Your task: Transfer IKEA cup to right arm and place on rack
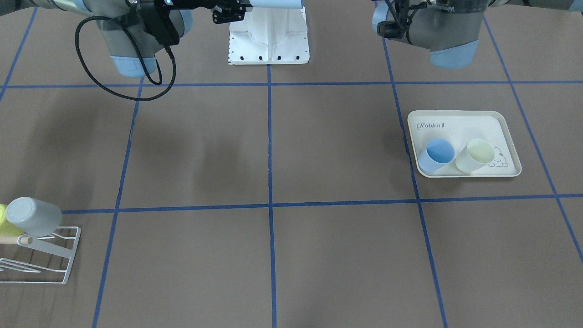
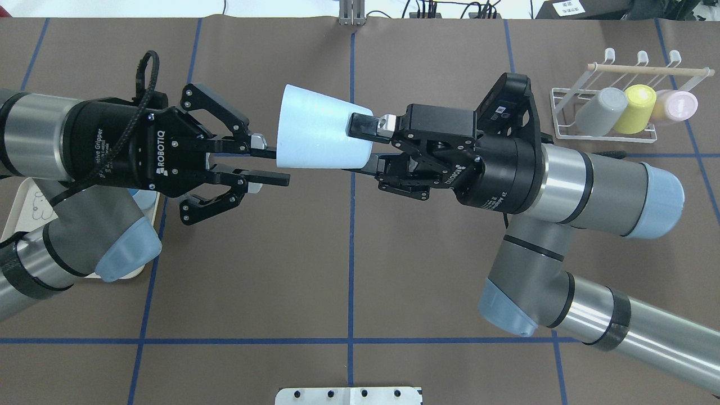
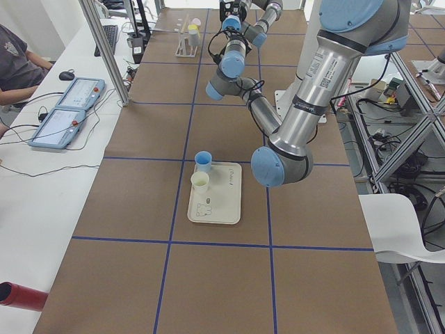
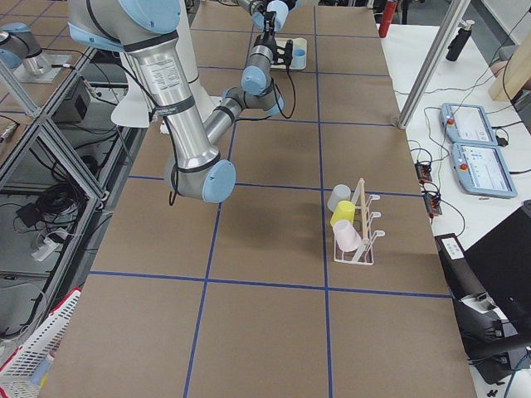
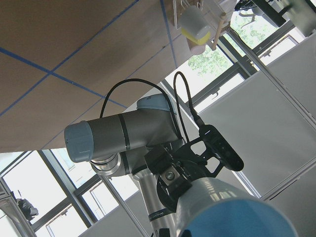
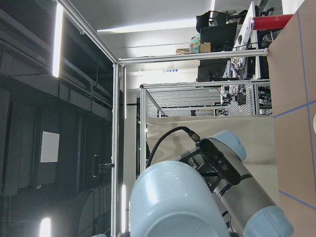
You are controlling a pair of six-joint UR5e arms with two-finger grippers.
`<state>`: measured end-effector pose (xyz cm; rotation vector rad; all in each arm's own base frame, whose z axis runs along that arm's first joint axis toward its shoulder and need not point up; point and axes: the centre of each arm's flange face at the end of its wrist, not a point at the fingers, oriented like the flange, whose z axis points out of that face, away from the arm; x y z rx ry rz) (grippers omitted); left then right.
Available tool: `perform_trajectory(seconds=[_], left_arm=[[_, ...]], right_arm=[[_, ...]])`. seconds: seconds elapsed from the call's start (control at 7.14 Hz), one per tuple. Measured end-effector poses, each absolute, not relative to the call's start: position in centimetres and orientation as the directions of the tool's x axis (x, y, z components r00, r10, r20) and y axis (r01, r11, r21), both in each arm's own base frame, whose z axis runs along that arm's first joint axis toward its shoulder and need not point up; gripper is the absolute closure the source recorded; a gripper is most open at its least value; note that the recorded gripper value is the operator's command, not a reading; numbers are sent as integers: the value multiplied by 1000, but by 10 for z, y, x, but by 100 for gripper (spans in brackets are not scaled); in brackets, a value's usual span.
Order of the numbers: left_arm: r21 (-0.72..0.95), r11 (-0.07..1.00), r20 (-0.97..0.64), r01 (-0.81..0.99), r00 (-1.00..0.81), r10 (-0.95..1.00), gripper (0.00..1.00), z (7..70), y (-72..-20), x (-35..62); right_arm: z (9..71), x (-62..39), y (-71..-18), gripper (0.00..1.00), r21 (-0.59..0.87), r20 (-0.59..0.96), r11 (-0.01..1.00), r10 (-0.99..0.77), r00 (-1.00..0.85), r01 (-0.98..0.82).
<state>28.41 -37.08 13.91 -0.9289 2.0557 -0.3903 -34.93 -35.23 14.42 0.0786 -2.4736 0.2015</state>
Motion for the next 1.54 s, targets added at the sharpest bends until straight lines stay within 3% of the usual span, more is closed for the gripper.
perform_trajectory(seconds=[0.42, 0.7, 1.26, 1.54], left_arm=[[-564, 766, -610, -309, -470, -638, 0, 163, -406, 234], [-499, 865, -792, -52, -379, -479, 0, 214, -448, 219], [-250, 926, -967, 284, -35, -250, 0, 263, -525, 164], [-131, 930, -980, 344, 100, -175, 0, 296, -538, 148]], right_arm=[[158, -335, -366, 75, -130, 639, 980, -35, -769, -153], [193, -311, -389, 75, -53, 732, 960, -149, -664, -274], [256, -235, -457, 75, 228, 917, 878, -339, -211, -420], [237, -174, -521, 75, 329, 941, 853, -332, 65, -405]])
